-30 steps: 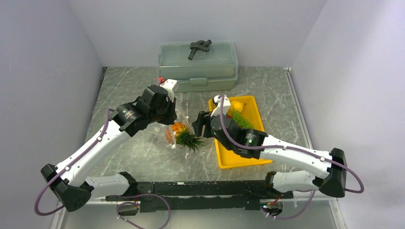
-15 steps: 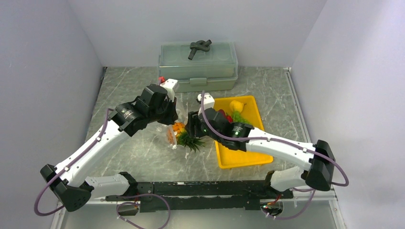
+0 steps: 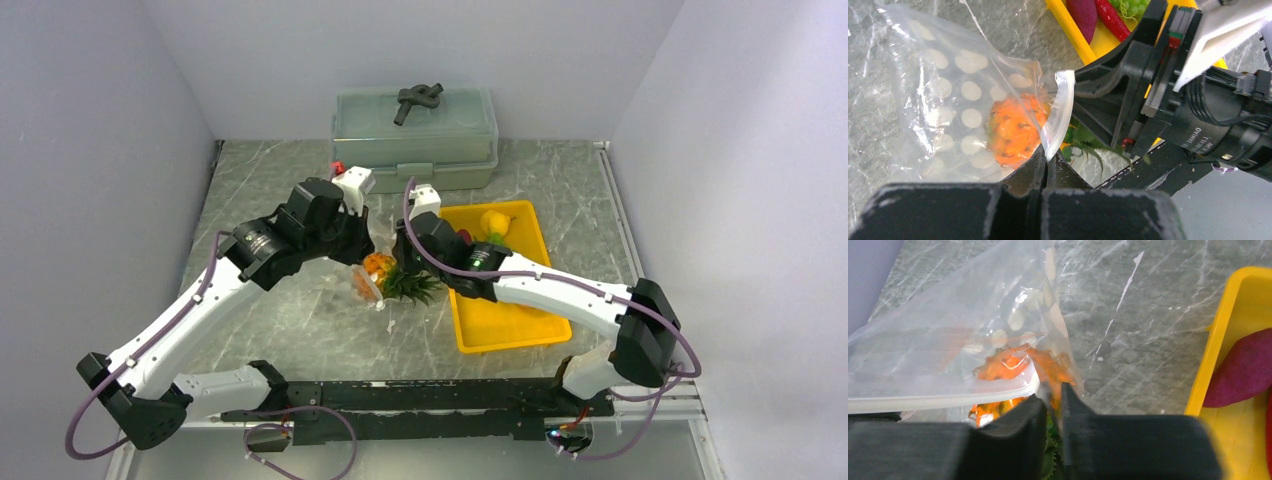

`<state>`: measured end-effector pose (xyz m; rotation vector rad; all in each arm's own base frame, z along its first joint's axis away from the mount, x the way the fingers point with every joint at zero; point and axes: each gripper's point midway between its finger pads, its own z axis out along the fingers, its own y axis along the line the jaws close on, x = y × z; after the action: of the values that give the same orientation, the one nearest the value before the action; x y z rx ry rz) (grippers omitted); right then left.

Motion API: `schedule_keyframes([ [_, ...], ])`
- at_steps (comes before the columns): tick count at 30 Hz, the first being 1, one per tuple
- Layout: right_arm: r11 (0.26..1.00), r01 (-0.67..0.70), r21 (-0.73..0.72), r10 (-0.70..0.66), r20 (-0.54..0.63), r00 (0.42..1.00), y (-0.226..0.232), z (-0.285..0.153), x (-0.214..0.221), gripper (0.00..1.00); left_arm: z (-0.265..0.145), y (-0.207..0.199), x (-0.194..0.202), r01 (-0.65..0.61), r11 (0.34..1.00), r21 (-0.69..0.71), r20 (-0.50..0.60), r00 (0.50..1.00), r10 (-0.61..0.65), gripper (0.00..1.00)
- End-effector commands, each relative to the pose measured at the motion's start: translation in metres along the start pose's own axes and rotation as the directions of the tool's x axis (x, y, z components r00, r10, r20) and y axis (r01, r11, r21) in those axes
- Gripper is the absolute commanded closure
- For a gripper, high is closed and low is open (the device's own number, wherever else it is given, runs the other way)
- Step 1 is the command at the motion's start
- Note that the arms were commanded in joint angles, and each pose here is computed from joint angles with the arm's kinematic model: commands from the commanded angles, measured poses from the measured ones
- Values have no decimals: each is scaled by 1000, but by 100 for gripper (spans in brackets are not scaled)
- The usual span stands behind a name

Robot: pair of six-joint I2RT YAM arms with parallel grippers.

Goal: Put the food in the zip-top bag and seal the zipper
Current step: Adjust the zipper food storage bag at the center of the board.

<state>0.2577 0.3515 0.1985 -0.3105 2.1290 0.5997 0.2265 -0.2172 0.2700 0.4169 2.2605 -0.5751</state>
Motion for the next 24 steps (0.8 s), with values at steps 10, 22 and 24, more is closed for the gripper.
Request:
schedule_keyframes([
  [10, 999, 41, 35, -46, 162, 986, 3, -30, -72, 100, -17, -3, -12, -9, 1000, 25, 76, 997, 7, 100],
  [22, 997, 64, 35, -69, 181, 981, 5, -80, -102, 100, -19, 4, -7, 17, 1000, 19, 150, 989, -20, 100],
  [24, 996, 72, 49, -79, 161, 984, 4, -79, -100, 100, -20, 1, -7, 18, 999, 34, 154, 988, -23, 100],
])
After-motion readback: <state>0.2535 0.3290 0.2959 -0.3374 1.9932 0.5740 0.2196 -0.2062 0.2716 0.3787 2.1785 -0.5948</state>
